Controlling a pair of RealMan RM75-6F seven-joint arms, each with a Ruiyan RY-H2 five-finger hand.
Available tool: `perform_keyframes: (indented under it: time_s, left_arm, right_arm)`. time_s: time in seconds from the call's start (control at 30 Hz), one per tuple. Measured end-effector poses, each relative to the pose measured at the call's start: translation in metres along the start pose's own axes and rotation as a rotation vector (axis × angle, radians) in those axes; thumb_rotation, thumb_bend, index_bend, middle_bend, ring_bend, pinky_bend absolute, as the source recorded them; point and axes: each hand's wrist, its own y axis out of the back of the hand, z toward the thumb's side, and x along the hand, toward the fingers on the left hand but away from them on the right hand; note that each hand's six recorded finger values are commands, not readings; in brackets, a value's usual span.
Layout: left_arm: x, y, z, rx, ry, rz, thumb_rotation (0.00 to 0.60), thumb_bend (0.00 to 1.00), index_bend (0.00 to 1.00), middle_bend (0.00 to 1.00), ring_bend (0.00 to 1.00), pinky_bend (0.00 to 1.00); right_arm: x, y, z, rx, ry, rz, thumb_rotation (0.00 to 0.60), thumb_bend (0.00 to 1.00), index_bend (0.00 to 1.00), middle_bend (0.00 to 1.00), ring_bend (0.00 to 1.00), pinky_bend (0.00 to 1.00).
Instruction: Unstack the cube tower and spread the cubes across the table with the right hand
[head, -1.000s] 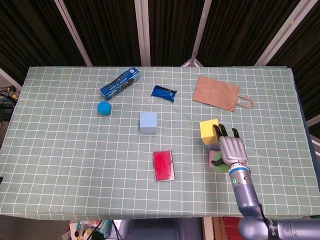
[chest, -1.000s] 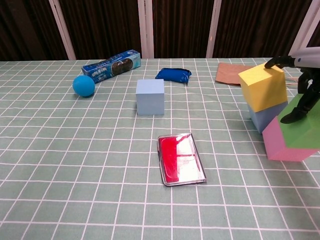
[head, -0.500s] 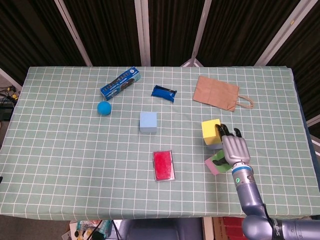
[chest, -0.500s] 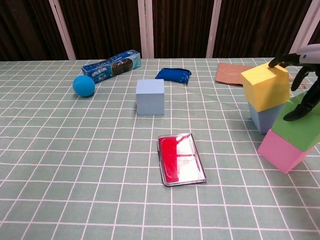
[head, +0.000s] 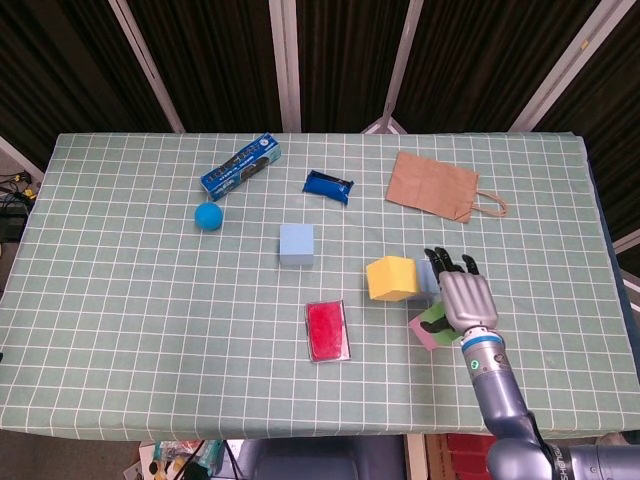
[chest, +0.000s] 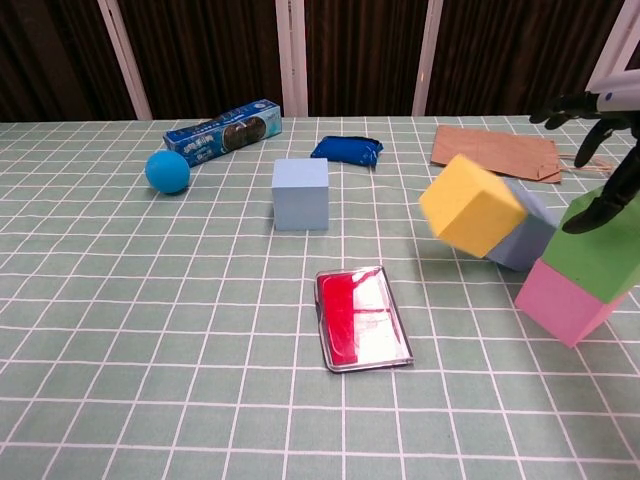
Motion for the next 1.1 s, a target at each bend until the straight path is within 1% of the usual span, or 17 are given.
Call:
perform_keyframes:
  time_s: [0.13,0.33,0.47,0.67,0.87,0.97,1.1]
  left_arm:
    - [0.000,-0.001,0.000,0.003,0.001,0.000,0.600,0.32,0.10,0.00,0.00,0.01]
    - [0.000,-0.001,0.001,0.007,0.001,0.001,0.600,0.32,0.10,0.00,0.00,0.01]
    - [0.001,-0.001,0.000,0.008,0.004,0.001,0.600,0.32,0.10,0.00,0.00,0.01]
    - [0.000,-0.002,0.001,0.010,0.003,-0.004,0.600,0.32,0.10,0.00,0.00,0.01]
    - [0.000,-0.001,0.000,0.006,0.006,0.000,0.600,0.32,0.10,0.00,0.00,0.01]
    - [0.000,-0.001,0.000,0.004,0.007,0.000,0.600,0.32,0.10,0.00,0.00,0.01]
    - [0.001,0.000,0.000,0.003,0.007,0.002,0.600,0.32,0.10,0.00,0.00,0.01]
  right_arm:
    - [-0.002,0.000,-0.005,0.008,-0.023,0.005,0.600,0.13,0.00,0.08,0.24,0.00]
    - [-0.006,0.005,-0.011,0.026,-0.061,-0.028,0.600,0.13,0.00,0.08,0.24,0.00]
    - [-0.005,0.008,-0.018,0.057,-0.108,-0.046,0.600,0.13,0.00,0.08,0.24,0.00]
    - [-0.002,0.002,-0.023,0.065,-0.155,-0.001,0.600,0.13,0.00,0.08,0.24,0.00]
    - [0.000,-0.005,-0.023,0.080,-0.174,0.041,0.600,0.13,0.00,0.08,0.24,0.00]
    - [-0.001,-0.008,-0.023,0.082,-0.184,0.048,0.600,0.13,0.00,0.08,0.24,0.00]
    - [-0.002,-0.008,-0.022,0.087,-0.187,0.050,0.600,0.13,0.00,0.08,0.30,0.00]
